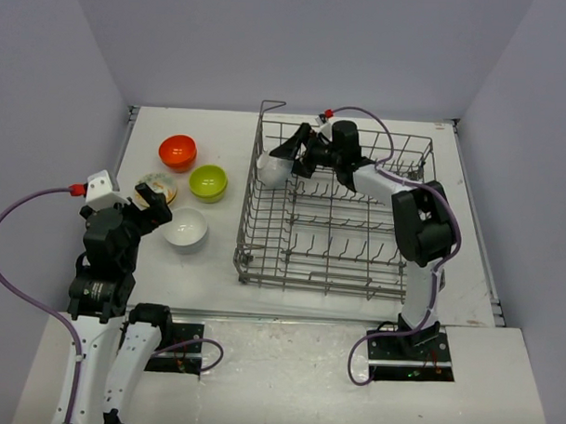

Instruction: Unload the bowls from the dish rack

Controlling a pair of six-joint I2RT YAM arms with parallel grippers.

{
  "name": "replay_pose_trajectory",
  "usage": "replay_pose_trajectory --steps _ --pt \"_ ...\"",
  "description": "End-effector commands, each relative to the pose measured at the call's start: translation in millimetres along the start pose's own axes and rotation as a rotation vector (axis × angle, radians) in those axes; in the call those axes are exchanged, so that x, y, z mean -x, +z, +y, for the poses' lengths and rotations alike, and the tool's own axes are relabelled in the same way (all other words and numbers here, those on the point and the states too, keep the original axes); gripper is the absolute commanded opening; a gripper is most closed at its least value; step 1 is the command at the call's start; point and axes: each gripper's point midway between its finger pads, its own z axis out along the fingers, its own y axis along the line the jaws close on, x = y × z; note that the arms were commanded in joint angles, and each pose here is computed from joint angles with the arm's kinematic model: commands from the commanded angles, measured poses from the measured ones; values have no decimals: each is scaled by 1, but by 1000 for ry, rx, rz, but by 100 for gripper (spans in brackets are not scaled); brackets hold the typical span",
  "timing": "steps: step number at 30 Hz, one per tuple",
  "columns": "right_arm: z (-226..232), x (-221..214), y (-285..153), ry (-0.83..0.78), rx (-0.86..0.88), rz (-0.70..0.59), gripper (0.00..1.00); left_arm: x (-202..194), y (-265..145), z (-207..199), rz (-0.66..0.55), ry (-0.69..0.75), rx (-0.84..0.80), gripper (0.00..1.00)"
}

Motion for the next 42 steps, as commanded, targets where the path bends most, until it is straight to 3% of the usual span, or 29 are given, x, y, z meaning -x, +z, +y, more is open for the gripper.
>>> replay_pose_trajectory --steps 1,6,10,13,18,20,27,32,42 --pt "23 0 2 -26 124 21 84 5 4 -4 -25 14 -17 100" --pt "22 -2 7 -13 168 43 62 5 4 -5 -24 16 -21 100" --pt "23 -6 6 -6 196 51 50 4 5 -6 -19 19 -26 100" --pt "23 -7 6 -4 212 54 28 4 5 -6 -18 20 -27 100" --pt "22 -8 6 -1 224 58 14 2 7 -7 -11 22 -29 100" --pt "21 -9 8 4 224 62 3 3 7 -8 -12 21 -31 100" --pt "29 -8 3 -25 240 57 0 2 7 -8 -8 26 -36 100" --pt "59 -9 -19 -148 270 33 0 14 8 -21 22 27 -64 100" --pt "135 -11 -101 -615 159 -64 0 72 16 -89 107 -23 -241 100"
